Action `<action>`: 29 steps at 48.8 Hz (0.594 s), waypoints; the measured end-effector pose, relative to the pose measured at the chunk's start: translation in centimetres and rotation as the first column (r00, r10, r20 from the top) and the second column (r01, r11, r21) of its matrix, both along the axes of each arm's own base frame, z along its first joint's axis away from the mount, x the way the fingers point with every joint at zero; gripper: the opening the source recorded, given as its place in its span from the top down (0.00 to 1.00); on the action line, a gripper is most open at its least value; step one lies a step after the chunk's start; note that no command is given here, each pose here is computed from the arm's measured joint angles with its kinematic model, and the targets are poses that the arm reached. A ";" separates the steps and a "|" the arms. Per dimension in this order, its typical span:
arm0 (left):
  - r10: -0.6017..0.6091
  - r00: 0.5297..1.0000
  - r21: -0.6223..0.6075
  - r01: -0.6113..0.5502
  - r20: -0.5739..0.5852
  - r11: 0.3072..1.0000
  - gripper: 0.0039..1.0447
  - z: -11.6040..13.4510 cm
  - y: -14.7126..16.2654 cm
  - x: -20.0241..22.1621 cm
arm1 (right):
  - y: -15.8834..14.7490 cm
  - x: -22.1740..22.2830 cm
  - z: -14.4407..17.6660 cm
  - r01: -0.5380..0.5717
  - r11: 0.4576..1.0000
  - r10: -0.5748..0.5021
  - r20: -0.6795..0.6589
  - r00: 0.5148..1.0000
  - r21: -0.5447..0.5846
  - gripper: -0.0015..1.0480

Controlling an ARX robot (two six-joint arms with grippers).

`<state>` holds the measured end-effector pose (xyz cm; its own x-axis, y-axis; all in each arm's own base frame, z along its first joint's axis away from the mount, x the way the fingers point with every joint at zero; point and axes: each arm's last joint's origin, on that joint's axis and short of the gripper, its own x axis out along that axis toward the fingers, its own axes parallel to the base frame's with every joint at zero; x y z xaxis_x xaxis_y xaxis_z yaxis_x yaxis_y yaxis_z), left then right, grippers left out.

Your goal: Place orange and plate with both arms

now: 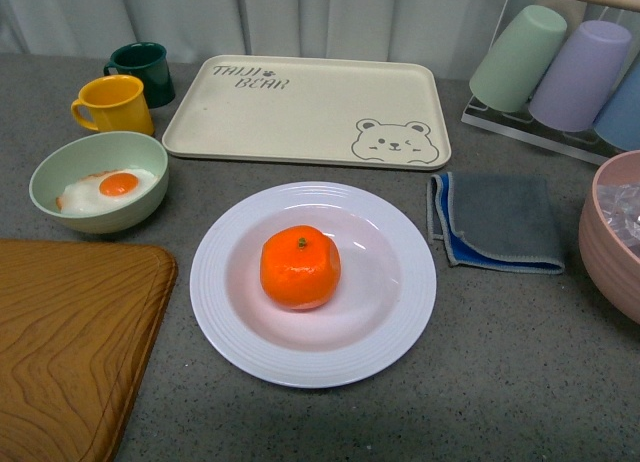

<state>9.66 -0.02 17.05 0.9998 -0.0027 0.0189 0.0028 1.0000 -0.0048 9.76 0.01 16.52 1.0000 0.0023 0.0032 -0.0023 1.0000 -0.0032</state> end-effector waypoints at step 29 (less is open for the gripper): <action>0.000 1.000 0.000 0.000 0.000 1.000 0.06 0.0 0.0 0.0 | 4.4 7.8 -1.4 -0.166 0.971 0.226 -0.421 0.879 0.174 0.09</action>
